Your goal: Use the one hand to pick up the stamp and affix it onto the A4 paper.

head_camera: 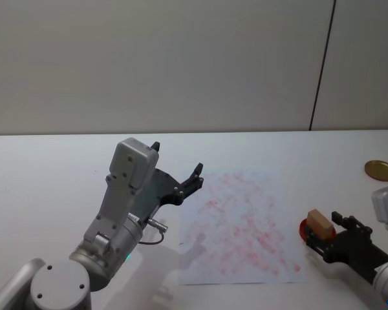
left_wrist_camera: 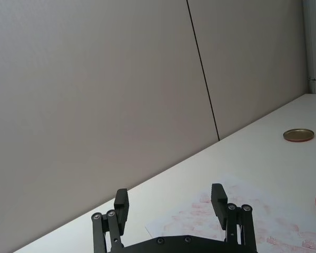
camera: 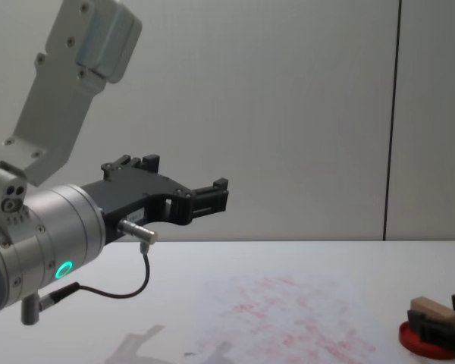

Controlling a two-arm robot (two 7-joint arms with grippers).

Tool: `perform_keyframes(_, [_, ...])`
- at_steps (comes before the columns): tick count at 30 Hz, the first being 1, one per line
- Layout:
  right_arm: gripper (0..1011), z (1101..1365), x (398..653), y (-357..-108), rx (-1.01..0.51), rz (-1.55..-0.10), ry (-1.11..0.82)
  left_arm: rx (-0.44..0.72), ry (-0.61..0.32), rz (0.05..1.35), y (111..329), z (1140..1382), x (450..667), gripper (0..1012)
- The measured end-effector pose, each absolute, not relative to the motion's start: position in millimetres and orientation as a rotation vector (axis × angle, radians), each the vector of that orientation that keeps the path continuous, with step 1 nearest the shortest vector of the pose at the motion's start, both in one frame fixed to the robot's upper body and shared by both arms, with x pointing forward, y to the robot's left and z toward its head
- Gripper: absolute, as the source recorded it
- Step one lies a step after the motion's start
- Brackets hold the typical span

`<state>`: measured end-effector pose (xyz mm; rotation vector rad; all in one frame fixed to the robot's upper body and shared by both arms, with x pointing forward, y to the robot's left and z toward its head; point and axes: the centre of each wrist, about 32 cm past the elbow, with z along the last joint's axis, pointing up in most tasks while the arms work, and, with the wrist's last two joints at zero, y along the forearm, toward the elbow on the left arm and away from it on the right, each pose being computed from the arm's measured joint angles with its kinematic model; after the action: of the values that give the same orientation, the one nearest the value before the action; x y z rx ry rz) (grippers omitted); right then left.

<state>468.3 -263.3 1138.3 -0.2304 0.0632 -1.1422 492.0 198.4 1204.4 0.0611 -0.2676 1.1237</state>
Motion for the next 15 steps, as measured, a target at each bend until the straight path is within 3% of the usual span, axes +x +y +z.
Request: perform_keyframes(15, [276, 1134.6, 472.3, -264.4, -0.224, -1.14, 0.061, 0.061, -0.268, 1.124, 198.4, 1204.4, 492.0, 993])
